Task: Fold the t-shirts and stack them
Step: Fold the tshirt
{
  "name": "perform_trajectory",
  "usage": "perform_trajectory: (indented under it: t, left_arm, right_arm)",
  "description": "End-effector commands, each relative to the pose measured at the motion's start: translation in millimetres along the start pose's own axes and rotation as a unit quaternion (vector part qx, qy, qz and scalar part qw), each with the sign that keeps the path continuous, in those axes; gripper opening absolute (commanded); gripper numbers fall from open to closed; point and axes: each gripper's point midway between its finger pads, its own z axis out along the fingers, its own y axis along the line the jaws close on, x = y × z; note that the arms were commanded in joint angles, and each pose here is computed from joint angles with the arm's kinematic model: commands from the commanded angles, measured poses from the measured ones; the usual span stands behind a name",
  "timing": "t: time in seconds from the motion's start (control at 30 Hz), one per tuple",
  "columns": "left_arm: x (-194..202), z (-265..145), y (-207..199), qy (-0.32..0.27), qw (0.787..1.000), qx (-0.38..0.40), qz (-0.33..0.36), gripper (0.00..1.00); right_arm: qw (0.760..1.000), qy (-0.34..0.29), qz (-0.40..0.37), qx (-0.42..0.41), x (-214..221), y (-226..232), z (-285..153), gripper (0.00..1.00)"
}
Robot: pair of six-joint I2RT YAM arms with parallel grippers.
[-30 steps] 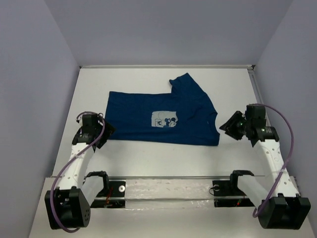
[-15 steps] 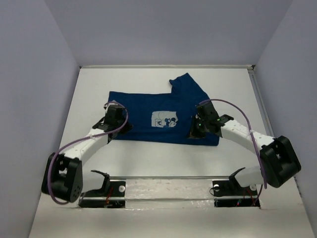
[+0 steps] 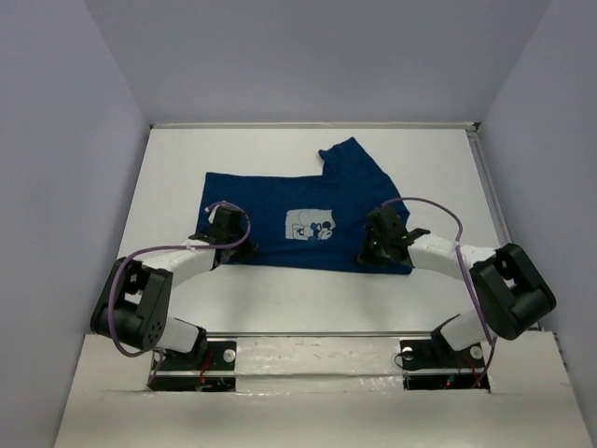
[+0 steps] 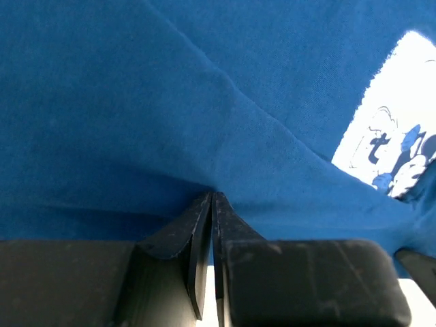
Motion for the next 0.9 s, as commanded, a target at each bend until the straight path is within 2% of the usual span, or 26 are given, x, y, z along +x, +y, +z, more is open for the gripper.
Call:
perform_trajectory:
  t: [0.0,0.23,0.43,0.57,0.6,0.63,0.67,0.7,0.77,0.8,0.87]
  left_arm:
    - [27.0,-3.5,26.5,0.026,0.999,-0.024,-0.040,0.09]
    - [30.1,-24.4,26.3,0.032,0.997,-0.024,-0.058,0.16]
    - [37.6,-39.7,15.5,0.045,0.995,0.014,-0.084,0.20]
    - [-28.0,-63.9,-28.0,-0.046,0.998,0.040,-0.035,0.30]
    - [-64.1,-82.8,-54.7,-0.093,0.994,0.054,-0.024,0.38]
    - [-84.7,-88.8,-61.5,-0.118,0.991,0.052,-0.017,0.42]
    - [-102.7,-85.0,-63.5,-0.134,0.990,0.038,-0.011,0.46]
    - [-143.0,-97.4,-74.2,-0.172,0.984,0.050,-0.010,0.47]
    - [-172.1,-77.1,-71.0,-0.171,0.984,0.039,-0.013,0.43]
    - [-197.6,-72.4,-59.3,-0.190,0.981,0.027,-0.019,0.36]
    - [-232.2,-49.1,-51.7,-0.201,0.979,0.000,-0.022,0.14]
  right_arm:
    - [0.997,0.023,0.013,0.075,37.3,-51.4,-8.3,0.00]
    - [0.994,0.034,0.027,0.096,48.7,-63.7,-45.7,0.00]
    - [0.998,0.018,0.022,0.052,37.7,-44.3,-62.8,0.00]
    - [0.997,-0.055,-0.040,-0.031,-28.3,20.3,-103.9,0.08]
    - [0.995,-0.072,-0.053,-0.035,-40.3,27.2,-110.5,0.10]
    - [0.993,-0.085,-0.066,-0.040,-50.9,34.5,-116.4,0.10]
    - [0.993,-0.087,-0.078,-0.036,-58.3,39.1,-115.1,0.09]
    - [0.989,-0.107,-0.094,-0.045,-74.4,51.5,-122.3,0.00]
    - [0.986,-0.109,-0.114,-0.053,-83.6,62.3,-117.2,0.00]
    - [0.985,-0.111,-0.117,-0.063,-87.4,68.8,-116.7,0.00]
    - [0.980,-0.131,-0.120,-0.087,-103.9,85.4,-122.6,0.00]
